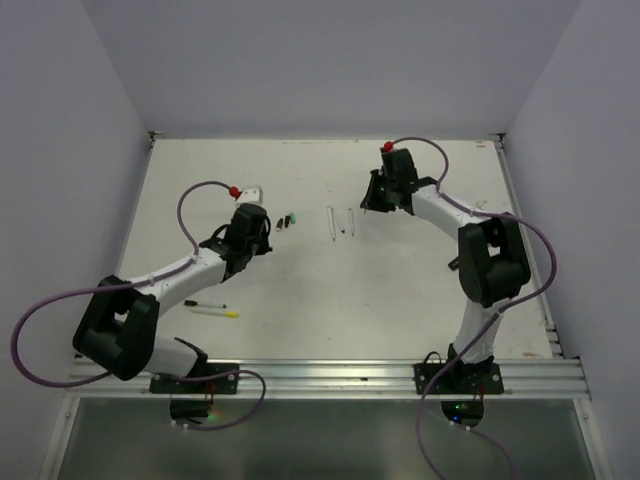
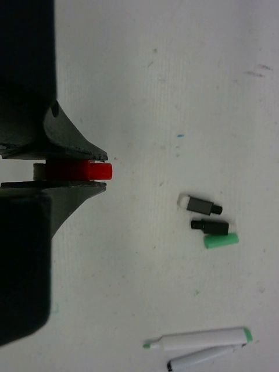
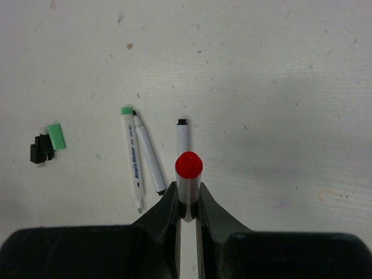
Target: Open the pen caps
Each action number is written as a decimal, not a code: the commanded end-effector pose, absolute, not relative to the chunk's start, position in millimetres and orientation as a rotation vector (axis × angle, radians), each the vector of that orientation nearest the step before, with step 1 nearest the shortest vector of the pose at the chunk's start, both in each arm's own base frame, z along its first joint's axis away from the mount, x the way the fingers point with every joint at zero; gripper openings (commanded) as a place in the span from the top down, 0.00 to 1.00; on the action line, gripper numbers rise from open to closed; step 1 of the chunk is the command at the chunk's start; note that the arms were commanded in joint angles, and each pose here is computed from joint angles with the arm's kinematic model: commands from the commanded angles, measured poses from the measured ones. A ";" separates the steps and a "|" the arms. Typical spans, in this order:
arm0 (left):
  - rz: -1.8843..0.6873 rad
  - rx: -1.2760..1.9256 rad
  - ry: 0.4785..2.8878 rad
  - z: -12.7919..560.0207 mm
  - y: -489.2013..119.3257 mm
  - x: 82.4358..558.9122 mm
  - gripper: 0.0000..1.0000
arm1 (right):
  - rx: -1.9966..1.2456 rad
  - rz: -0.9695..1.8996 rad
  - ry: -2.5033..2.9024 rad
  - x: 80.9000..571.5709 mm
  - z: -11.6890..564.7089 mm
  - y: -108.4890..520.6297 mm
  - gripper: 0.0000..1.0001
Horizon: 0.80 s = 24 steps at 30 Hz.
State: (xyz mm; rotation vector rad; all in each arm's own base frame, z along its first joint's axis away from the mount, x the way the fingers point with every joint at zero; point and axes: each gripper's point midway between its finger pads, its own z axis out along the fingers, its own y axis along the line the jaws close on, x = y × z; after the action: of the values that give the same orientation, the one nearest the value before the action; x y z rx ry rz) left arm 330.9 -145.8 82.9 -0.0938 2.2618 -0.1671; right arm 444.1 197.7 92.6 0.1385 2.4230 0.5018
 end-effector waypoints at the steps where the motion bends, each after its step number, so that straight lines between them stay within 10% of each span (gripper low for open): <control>1: -0.085 -0.172 2.195 93.5 -129.3 364.2 1.00 | 0.077 0.470 2.475 441.1 80.2 194.7 1.00; 14: -0.103 -0.119 2.276 47.5 -139.5 419.0 0.99 | 0.056 0.481 2.540 441.4 50.2 200.0 1.00; 24: -0.111 -0.131 2.287 41.1 -137.6 427.5 0.72 | 0.027 0.535 2.574 442.6 36.5 209.8 0.96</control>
State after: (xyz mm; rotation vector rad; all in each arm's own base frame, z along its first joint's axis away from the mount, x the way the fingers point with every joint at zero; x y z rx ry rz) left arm 406.4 -133.7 25.1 -0.1319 2.3573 -0.0822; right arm 430.4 201.8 23.0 0.0679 2.6109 0.4863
